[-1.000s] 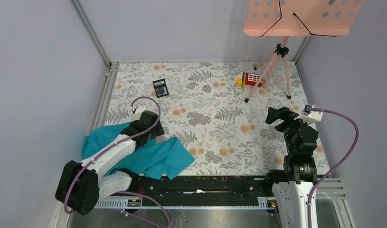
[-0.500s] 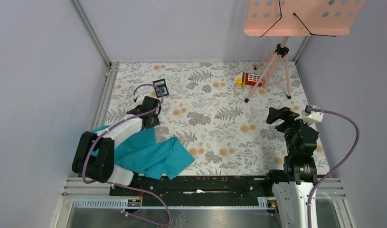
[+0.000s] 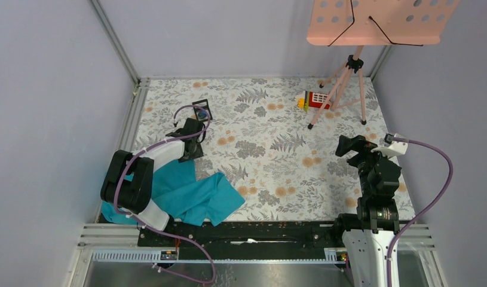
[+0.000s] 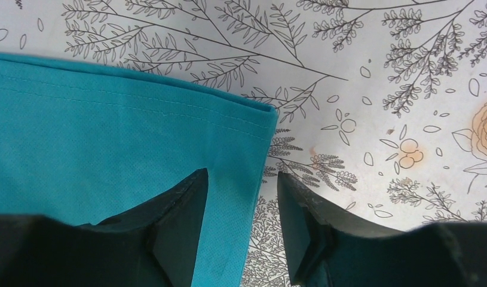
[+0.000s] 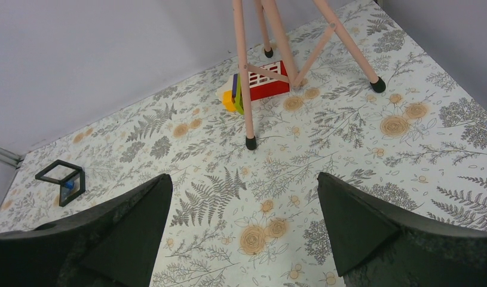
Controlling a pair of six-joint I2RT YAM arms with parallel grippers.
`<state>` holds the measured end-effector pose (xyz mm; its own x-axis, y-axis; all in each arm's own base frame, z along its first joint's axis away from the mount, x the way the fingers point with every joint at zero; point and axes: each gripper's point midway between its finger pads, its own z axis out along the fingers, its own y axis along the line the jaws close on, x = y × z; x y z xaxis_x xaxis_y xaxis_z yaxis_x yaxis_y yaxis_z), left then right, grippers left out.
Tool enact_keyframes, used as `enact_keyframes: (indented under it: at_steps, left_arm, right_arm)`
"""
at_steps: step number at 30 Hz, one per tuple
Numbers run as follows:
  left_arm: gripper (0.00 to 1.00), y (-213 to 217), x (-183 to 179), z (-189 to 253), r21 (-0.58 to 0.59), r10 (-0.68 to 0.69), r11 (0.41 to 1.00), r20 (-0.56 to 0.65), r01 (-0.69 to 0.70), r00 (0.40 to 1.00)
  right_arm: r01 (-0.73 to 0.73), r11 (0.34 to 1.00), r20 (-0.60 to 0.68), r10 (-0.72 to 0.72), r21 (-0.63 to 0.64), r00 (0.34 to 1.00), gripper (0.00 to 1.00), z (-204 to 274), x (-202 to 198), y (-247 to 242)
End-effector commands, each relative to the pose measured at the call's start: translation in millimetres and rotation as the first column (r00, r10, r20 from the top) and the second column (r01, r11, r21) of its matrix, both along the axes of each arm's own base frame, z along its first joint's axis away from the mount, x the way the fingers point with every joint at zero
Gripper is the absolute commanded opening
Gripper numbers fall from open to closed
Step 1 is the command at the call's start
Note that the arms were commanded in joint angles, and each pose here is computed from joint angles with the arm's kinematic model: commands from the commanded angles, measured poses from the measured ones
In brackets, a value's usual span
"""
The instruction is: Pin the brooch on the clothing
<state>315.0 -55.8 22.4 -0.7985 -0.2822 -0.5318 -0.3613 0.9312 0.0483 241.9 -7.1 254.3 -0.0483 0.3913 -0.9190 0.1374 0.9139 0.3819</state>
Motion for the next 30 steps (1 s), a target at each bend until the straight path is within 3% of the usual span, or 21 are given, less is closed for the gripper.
enact_keyframes:
  at_steps: [1, 3, 5, 7, 11, 17, 24, 30]
  left_arm:
    - [0.52, 8, 14, 8, 0.04, 0.021, 0.999, 0.034, -0.023, 0.999]
    - [0.5, 5, 13, 2, 0.021, 0.012, 1.0, 0.013, -0.012, 1.0]
    - [0.4, 1, 12, -4, -0.009, 0.001, 1.0, -0.005, -0.001, 1.0]
    - [0.37, -1, 10, -6, -0.02, 0.0, 1.0, -0.011, 0.0, 1.0]
    - [0.01, -1, 9, -2, -0.034, 0.005, 0.999, 0.009, -0.005, 1.0]
    - [0.0, -13, 10, 45, -0.124, -0.009, 0.992, 0.153, 0.028, 0.988]
    - [0.0, -16, 3, 166, -0.219, 0.008, 0.97, 0.453, 0.102, 0.891]
    - [0.0, -13, -16, 225, -0.191, -0.066, 0.964, 0.502, 0.185, 0.862]
  right_arm:
    - [0.019, 1.0, 0.038, -0.018, -0.011, 0.999, 0.99, 14, -1, -3]
    - [0.019, 1.0, 0.037, -0.018, -0.01, 0.999, 0.99, 13, -1, -3]
    - [0.019, 1.0, 0.041, -0.018, -0.01, 0.999, 0.99, 14, -2, -3]
    - [0.021, 1.0, 0.036, -0.021, -0.01, 0.999, 0.99, 13, -1, -4]
    - [0.023, 1.0, 0.036, -0.023, -0.01, 0.999, 0.99, 13, -1, -4]
    - [-0.074, 0.997, 0.031, 0.075, -0.019, 0.997, 0.99, 13, 2, 12]
    - [-0.378, 0.925, 0.001, 0.378, 0.033, 0.926, 0.99, 12, 9, 66]
    - [-0.545, 0.827, -0.073, 0.557, 0.139, 0.827, 0.98, 1, 12, 108]
